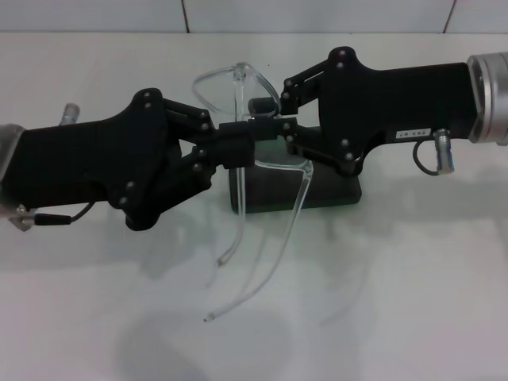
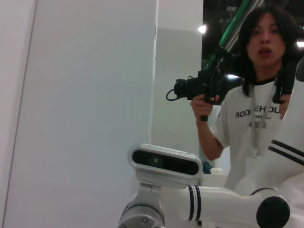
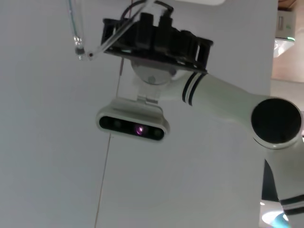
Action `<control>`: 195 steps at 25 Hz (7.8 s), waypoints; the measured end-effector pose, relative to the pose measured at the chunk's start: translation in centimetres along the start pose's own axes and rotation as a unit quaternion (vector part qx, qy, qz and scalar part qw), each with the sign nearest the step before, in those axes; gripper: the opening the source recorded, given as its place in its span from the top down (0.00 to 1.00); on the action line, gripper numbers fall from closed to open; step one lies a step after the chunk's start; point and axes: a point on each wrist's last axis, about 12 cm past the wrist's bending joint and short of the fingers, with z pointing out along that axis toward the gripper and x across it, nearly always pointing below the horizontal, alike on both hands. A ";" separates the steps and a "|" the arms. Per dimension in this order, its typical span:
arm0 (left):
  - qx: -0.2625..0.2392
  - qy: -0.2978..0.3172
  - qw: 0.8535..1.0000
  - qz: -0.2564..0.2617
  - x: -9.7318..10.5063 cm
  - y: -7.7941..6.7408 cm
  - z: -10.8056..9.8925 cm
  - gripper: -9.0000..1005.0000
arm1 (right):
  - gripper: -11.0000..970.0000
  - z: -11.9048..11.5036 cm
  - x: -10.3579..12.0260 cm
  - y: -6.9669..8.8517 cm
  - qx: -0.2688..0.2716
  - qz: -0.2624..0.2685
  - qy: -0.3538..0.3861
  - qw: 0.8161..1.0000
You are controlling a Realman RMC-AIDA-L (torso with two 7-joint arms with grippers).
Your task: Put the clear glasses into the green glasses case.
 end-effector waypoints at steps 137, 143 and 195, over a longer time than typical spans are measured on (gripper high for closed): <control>-0.069 -0.039 0.997 0.007 -0.2 -0.2 -2.7 0.93 | 0.88 -1.3 1.6 -2.8 0.123 -0.133 -0.056 0.982; -0.105 -0.030 0.994 0.010 -1.6 -1.1 -6.3 0.93 | 0.88 -2.7 1.3 -2.5 0.147 -0.143 -0.077 0.976; 0.029 -0.019 0.998 0.048 0.9 1.5 4.2 0.94 | 0.88 -0.1 4.1 -1.9 0.144 0.284 -0.366 0.874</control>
